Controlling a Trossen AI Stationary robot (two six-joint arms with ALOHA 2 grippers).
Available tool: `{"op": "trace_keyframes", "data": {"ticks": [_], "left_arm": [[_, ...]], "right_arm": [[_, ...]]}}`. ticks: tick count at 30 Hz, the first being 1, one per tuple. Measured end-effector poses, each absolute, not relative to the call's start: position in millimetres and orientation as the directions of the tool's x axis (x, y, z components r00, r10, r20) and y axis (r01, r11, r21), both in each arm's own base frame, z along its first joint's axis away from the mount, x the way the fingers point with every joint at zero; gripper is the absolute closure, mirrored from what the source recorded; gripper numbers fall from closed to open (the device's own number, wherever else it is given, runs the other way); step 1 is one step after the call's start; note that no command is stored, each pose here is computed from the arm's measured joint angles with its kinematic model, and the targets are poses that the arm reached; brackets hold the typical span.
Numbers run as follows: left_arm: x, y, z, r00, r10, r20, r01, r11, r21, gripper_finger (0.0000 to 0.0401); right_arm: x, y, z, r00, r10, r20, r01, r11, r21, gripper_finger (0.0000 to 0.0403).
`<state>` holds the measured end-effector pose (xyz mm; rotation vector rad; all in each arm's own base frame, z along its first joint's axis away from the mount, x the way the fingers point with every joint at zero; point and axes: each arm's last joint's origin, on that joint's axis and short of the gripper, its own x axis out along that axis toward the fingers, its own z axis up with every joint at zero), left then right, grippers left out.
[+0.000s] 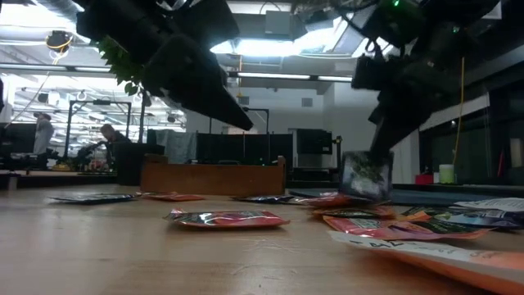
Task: Pick & Place Tea
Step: Put the dark blue tea bag into the left section of the wooden organizer
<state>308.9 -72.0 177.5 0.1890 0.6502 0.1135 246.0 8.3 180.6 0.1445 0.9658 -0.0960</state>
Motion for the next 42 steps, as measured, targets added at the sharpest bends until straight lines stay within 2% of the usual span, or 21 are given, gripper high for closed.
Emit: {"op": "trace_keyframes", "data": {"ticks": [5,11,20,30,34,39,42], "left_arm": [[294.1,-68.4,192.1,0.780,0.197,-0.594,-0.085,0.974,0.211,0.0399],[264.9,-60.6,204.4,0.829,0.191,-0.526,-0.108,0.977,0.185,0.0399],[220.3,-49.1,213.7,0.907,0.150,-0.394,-0.119,0.988,0.103,0.0398],[191.5,-38.9,210.8,0.922,0.207,-0.327,-0.214,0.977,0.015,0.0397],[190.9,-38.0,214.2,0.926,0.229,-0.300,-0.237,0.972,0.010,0.0396],[195.2,-31.2,220.2,0.910,0.346,-0.229,-0.369,0.927,-0.062,0.0396],[201.1,-22.1,224.7,0.915,0.332,-0.231,-0.360,0.928,-0.094,0.0396]], "right_arm": [[236.2,6.2,205.3,0.653,-0.064,-0.755,0.145,0.988,0.042,0.0402],[226.6,3.9,227.0,0.727,-0.111,-0.678,0.135,0.991,-0.018,0.0402],[245.1,-6.4,260.0,0.784,-0.113,-0.610,0.074,0.993,-0.088,0.0402],[272.2,-23.9,283.1,0.779,-0.154,-0.608,0.050,0.982,-0.185,0.0403],[283.7,-28.1,284.2,0.754,-0.161,-0.637,0.026,0.976,-0.216,0.0403],[300.7,-30.0,282.1,0.732,-0.162,-0.662,-0.030,0.963,-0.269,0.0403],[309.0,-30.3,286.2,0.721,-0.158,-0.674,-0.060,0.956,-0.288,0.0403]]}}
